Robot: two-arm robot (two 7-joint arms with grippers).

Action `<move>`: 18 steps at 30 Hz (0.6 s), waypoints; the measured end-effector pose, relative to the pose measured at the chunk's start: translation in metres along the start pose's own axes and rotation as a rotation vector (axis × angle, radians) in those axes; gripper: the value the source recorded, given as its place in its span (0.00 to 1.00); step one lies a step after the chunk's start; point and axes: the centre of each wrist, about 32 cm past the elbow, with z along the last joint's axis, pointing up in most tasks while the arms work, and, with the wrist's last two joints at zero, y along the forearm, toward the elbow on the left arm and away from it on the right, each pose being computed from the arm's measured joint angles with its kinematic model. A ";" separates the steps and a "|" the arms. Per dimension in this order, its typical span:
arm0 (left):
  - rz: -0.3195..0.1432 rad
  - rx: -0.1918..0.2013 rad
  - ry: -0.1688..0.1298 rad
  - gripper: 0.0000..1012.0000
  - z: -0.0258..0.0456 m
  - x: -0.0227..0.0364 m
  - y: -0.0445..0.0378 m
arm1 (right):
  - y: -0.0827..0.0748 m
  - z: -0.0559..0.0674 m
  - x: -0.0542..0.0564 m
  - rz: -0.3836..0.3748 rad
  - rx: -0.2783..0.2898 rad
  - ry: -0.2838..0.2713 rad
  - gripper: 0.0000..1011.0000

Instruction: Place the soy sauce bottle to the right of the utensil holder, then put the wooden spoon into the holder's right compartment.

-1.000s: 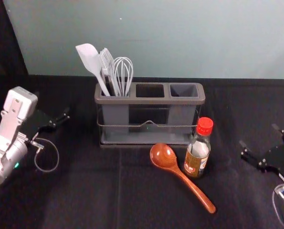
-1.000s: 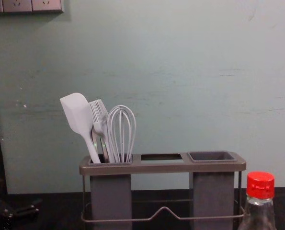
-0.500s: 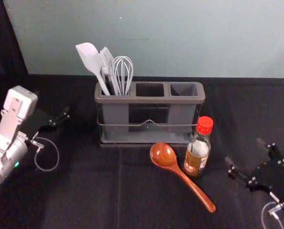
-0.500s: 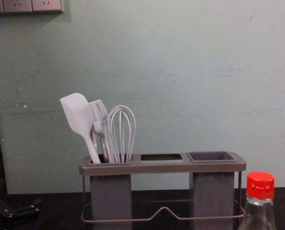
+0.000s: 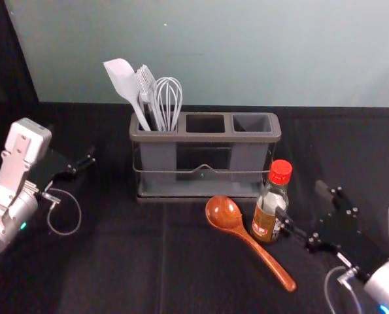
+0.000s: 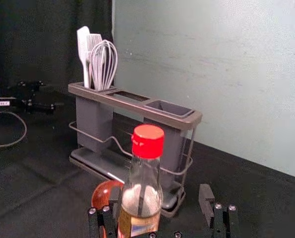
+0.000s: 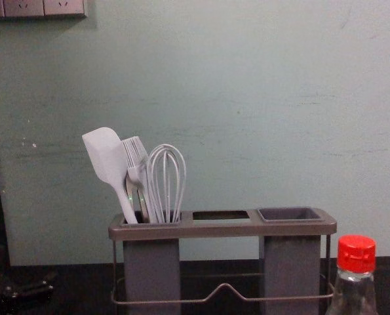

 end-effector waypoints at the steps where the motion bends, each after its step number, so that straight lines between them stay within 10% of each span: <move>1: 0.000 0.000 0.000 0.99 0.0000 0.0000 0.0000 | 0.003 0.000 0.000 0.002 0.001 0.004 0.99; 18: 0.000 0.000 0.000 0.99 0.0000 0.0000 0.0000 | 0.049 0.004 0.000 0.017 0.013 0.078 0.99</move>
